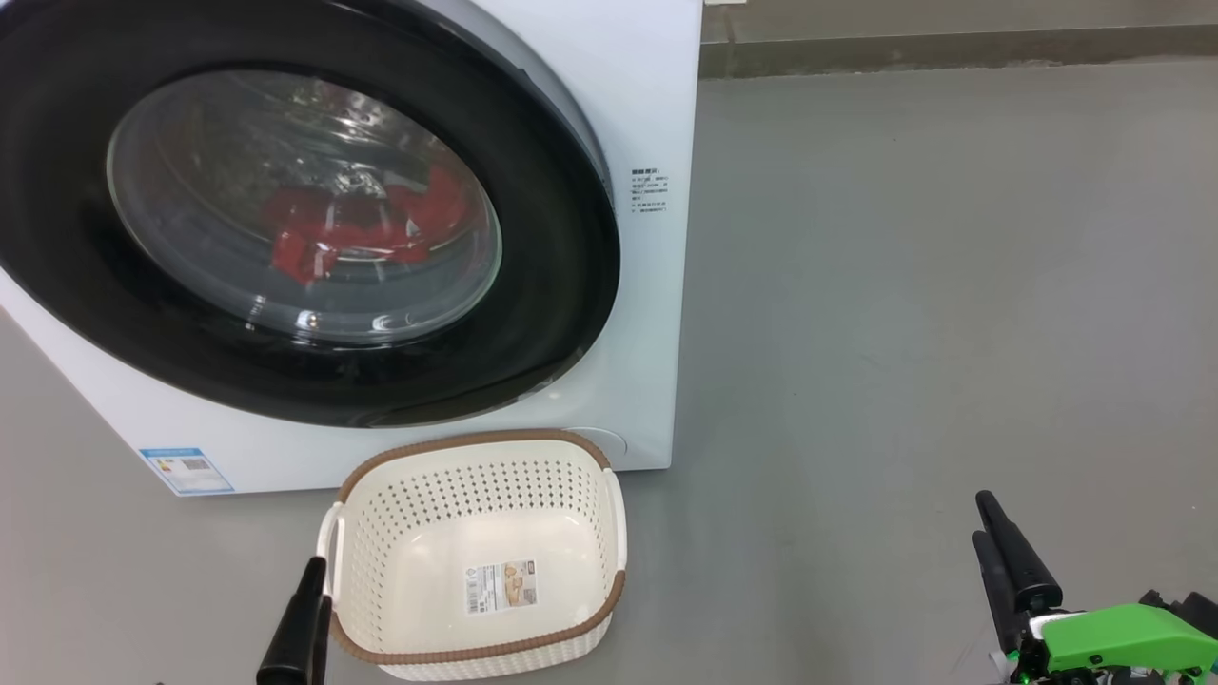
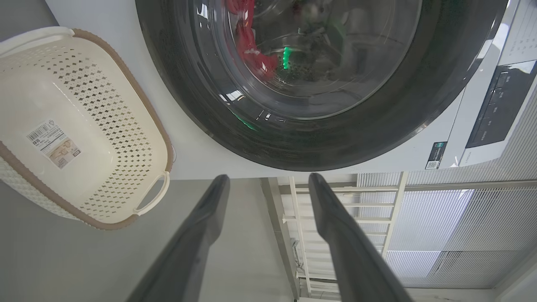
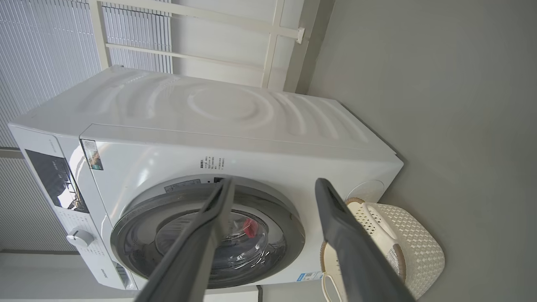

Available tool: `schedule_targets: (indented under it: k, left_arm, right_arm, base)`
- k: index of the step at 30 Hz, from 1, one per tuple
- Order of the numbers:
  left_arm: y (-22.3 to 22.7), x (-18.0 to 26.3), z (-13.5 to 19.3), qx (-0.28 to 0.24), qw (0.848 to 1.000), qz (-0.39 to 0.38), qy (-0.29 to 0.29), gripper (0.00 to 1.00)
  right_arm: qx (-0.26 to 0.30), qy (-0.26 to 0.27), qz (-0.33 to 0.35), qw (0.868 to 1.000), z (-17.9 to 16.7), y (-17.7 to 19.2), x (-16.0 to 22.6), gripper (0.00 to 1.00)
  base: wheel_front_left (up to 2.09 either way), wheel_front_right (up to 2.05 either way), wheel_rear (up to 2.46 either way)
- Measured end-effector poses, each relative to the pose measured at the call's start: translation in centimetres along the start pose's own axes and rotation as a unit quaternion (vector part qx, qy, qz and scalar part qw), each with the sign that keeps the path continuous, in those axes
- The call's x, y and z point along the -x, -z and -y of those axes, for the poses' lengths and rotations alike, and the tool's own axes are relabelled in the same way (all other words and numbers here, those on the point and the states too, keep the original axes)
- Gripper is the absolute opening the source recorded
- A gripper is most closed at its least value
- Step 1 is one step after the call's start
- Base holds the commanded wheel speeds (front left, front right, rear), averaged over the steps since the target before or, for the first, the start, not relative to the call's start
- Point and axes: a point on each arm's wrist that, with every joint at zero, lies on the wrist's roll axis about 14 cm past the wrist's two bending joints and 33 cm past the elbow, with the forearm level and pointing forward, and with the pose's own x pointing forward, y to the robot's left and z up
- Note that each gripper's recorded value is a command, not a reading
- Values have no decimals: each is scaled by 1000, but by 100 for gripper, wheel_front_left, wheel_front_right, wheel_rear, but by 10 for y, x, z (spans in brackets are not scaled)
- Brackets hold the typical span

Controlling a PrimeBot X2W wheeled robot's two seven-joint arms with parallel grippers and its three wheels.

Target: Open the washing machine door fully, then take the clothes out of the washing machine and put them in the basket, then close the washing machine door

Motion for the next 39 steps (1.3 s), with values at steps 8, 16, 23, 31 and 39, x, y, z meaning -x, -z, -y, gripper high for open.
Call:
schedule_targets:
  k: [8, 16, 23, 31, 39]
  left_arm:
    - [-1, 3, -3, -65, 998, 3, -5, 100]
    - [-3, 4, 2, -131, 991, 9, 1, 100]
    - [0, 4, 5, -189, 982, 6, 5, 100]
    - [2, 7, 4, -246, 969, 5, 2, 100]
    - [3, 6, 10, -305, 952, 7, 9, 100]
  right_arm:
    - [58, 2, -3, 998, 0, 2, -1, 100]
    - [114, 4, -5, 993, 2, 2, 0, 100]
    - [168, 7, -7, 986, 4, 2, 2, 100]
    - [218, 7, -2, 976, 5, -1, 3, 100]
    - [267, 2, 1, 964, 3, -2, 3, 100]
  base:
    - [0, 0, 0]
    - [0, 0, 0]
    - [0, 0, 0]
    - [0, 0, 0]
    - [0, 0, 0]
